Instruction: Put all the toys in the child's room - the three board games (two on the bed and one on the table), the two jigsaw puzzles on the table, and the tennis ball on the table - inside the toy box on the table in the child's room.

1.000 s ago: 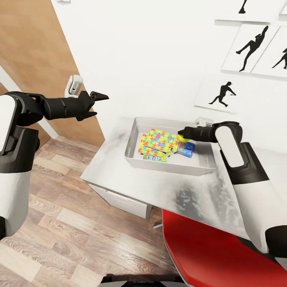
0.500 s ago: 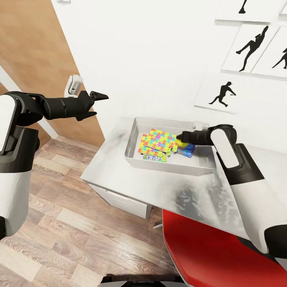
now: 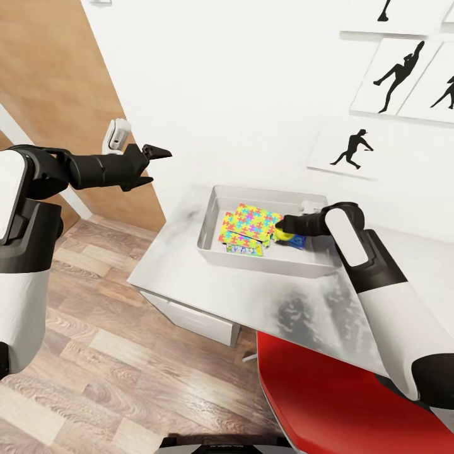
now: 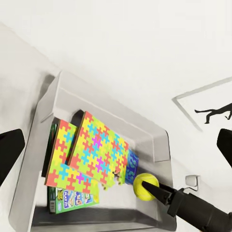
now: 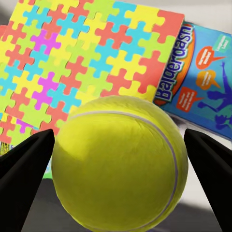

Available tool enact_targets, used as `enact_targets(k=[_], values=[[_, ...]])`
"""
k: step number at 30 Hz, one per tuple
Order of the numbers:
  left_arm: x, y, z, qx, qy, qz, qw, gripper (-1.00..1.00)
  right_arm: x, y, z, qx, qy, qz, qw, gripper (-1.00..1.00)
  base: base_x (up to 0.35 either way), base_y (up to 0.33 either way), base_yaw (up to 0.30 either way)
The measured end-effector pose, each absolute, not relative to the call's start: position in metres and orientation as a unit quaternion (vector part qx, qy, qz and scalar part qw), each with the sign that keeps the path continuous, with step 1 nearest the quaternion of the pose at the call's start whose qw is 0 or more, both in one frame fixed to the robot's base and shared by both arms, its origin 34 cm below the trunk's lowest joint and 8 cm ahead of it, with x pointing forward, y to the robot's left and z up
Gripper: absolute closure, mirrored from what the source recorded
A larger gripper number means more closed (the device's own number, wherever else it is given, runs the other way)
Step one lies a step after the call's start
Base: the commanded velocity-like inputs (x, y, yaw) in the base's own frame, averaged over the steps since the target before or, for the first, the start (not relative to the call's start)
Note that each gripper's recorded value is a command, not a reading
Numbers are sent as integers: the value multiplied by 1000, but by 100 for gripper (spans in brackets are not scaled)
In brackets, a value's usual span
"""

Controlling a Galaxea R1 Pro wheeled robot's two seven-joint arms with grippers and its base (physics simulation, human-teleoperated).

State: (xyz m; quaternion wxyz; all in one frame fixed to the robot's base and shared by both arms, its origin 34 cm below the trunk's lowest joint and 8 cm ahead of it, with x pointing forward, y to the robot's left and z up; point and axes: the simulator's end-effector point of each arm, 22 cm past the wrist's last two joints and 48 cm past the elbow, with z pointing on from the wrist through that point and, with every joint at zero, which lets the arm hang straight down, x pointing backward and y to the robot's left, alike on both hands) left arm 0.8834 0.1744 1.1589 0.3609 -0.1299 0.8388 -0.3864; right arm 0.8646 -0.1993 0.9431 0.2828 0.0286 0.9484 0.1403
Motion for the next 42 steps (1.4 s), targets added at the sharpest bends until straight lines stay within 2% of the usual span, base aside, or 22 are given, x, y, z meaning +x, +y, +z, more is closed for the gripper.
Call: enact_targets(k=[42], values=[[888, 175, 1160, -134, 839, -387, 359, -100, 861, -189, 951, -2, 947, 136, 293, 100, 0, 0, 0]])
